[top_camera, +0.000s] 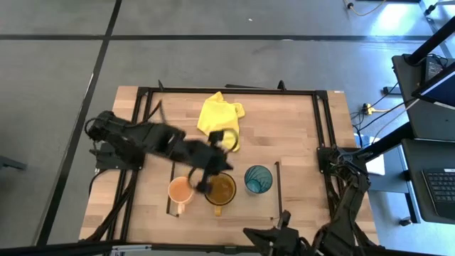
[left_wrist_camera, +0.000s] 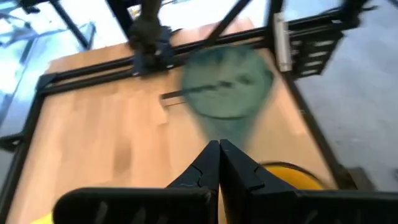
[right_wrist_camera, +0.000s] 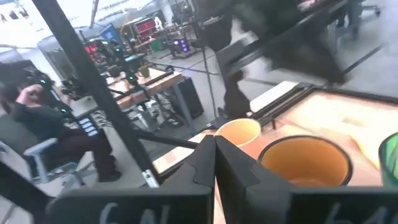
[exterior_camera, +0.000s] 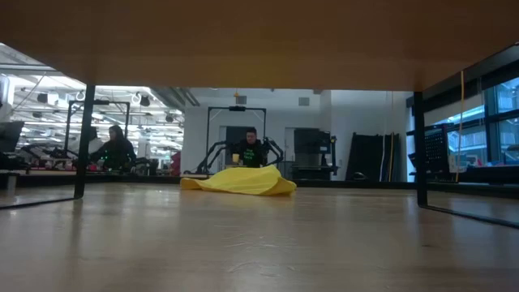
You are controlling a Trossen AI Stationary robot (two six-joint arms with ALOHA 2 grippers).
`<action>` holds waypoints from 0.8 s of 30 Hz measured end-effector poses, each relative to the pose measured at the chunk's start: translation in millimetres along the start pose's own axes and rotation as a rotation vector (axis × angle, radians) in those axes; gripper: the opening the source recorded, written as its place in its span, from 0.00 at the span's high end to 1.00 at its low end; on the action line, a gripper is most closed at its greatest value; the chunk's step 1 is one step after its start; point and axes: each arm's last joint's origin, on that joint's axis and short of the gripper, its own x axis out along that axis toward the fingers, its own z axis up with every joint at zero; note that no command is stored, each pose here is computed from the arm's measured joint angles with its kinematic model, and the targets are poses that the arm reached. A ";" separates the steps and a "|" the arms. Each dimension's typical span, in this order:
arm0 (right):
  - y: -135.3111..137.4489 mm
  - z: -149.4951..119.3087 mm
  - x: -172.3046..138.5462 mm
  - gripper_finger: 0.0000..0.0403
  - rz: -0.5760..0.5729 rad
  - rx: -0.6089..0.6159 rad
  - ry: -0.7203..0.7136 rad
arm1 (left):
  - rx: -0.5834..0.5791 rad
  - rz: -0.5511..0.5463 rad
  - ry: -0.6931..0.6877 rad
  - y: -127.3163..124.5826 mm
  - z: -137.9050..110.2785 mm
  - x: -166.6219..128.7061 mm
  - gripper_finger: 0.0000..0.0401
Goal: Stack small to large cups/mugs on shelf
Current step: Adjust the blue glass on the shelf
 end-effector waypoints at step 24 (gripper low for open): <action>-55.4 -70.5 -20.1 0.97 -0.289 0.373 0.554 | -0.051 -0.041 0.183 64.7 -24.6 106.7 1.00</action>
